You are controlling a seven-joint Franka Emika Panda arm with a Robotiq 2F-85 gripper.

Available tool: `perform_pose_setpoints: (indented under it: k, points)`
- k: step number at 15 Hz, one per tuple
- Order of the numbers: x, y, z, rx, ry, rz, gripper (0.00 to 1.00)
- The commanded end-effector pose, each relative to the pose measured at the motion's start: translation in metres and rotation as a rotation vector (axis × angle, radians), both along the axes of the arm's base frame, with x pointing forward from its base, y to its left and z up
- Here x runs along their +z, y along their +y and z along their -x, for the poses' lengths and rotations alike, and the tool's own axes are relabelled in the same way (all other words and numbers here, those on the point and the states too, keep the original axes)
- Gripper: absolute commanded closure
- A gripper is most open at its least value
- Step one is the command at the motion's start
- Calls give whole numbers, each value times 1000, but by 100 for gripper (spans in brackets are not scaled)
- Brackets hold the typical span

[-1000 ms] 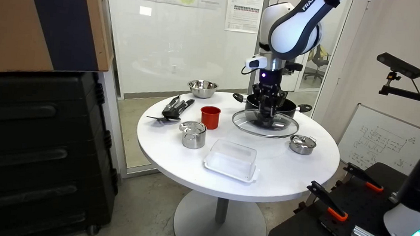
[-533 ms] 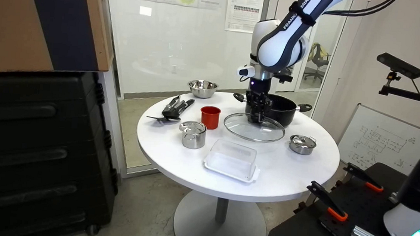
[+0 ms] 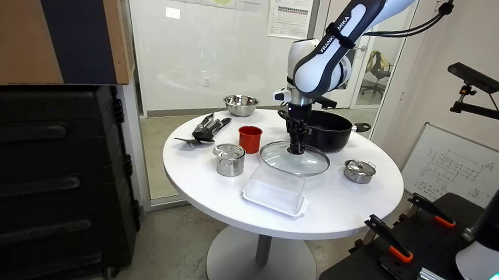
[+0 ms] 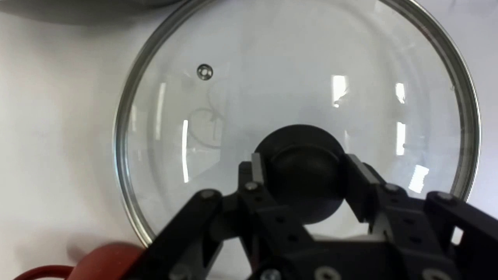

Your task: Uncover the pot and put the lid on the table

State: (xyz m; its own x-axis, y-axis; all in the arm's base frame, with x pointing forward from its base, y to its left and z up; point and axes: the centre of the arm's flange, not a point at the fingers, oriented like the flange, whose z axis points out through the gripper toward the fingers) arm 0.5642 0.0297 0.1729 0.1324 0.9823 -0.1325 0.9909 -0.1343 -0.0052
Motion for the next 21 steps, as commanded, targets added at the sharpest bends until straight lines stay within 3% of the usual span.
perform_pose_setpoints:
  k: [1, 8, 9, 11, 13, 16, 21]
  points:
    - [-3, 6, 4, 28, -21, 23, 75]
    - [-16, 12, 14, 79, -30, 56, 75]
    - [-16, 12, 15, 79, -28, 61, 25]
    - [-16, 12, 17, 82, -25, 67, 18]
    - [-15, 12, 17, 84, -22, 67, 4]
    - [-4, 7, 21, 79, -10, 58, 0]
    - [54, -3, 34, 100, 37, 33, 0]
